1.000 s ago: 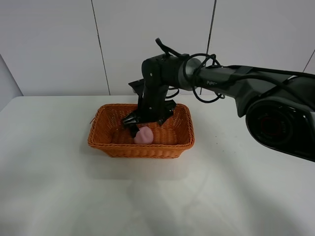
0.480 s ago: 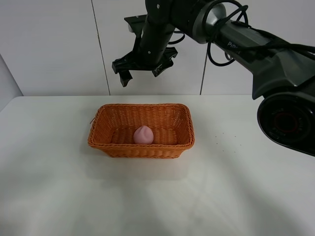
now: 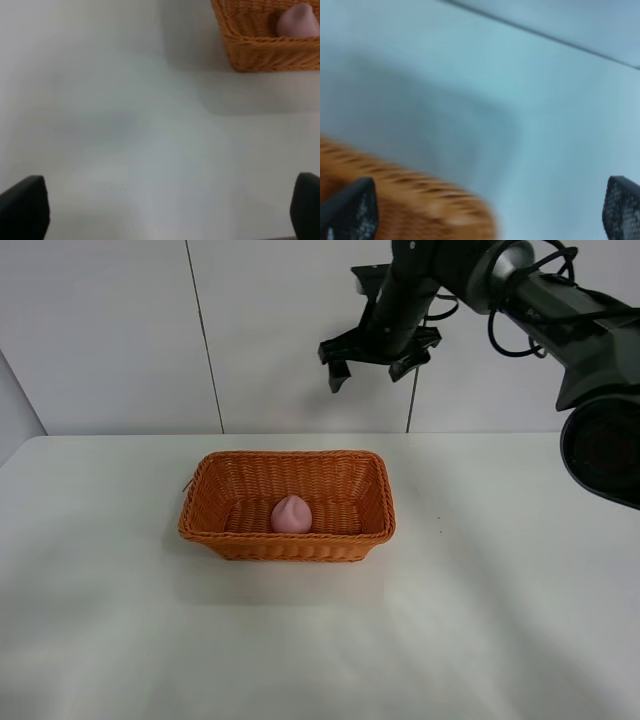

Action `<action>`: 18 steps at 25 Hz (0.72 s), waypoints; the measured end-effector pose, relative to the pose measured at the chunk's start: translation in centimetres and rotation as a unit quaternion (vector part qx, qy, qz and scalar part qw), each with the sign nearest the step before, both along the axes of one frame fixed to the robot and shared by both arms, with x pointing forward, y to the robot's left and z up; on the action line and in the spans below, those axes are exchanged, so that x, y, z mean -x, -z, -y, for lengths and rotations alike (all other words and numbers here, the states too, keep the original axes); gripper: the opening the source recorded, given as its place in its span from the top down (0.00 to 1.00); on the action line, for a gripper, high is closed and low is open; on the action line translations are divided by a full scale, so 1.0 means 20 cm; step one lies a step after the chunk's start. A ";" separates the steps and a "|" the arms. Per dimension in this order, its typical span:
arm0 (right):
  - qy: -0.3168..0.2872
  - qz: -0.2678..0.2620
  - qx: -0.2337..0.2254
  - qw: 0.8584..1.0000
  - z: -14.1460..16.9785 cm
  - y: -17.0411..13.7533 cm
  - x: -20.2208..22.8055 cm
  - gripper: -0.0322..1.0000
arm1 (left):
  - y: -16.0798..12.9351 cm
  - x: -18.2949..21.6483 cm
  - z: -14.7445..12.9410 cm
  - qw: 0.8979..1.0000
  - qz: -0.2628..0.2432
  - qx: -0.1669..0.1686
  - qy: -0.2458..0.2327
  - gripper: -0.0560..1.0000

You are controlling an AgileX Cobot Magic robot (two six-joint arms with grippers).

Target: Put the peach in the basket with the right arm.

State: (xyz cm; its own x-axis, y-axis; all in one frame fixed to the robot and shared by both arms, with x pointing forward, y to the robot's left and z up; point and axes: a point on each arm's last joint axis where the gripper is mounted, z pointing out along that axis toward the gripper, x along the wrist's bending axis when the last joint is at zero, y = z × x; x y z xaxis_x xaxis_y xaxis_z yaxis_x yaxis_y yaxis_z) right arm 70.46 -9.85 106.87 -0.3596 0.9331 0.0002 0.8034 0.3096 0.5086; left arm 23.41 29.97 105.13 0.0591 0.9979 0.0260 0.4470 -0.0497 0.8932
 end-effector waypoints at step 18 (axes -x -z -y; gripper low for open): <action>0.188 0.001 0.007 0.982 0.93 0.00 -0.21 0.30 | 0.00 0.00 0.00 1.000 0.000 0.000 0.000 0.01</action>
State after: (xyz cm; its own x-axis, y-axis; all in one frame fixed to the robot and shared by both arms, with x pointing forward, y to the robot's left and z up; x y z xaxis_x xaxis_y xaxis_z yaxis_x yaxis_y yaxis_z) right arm 74.61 -28.47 106.87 0.0104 0.9999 -0.0134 0.8608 -0.0021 0.5090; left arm 23.41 29.97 105.13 0.0591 0.9979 0.0260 0.4470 -0.0497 0.8932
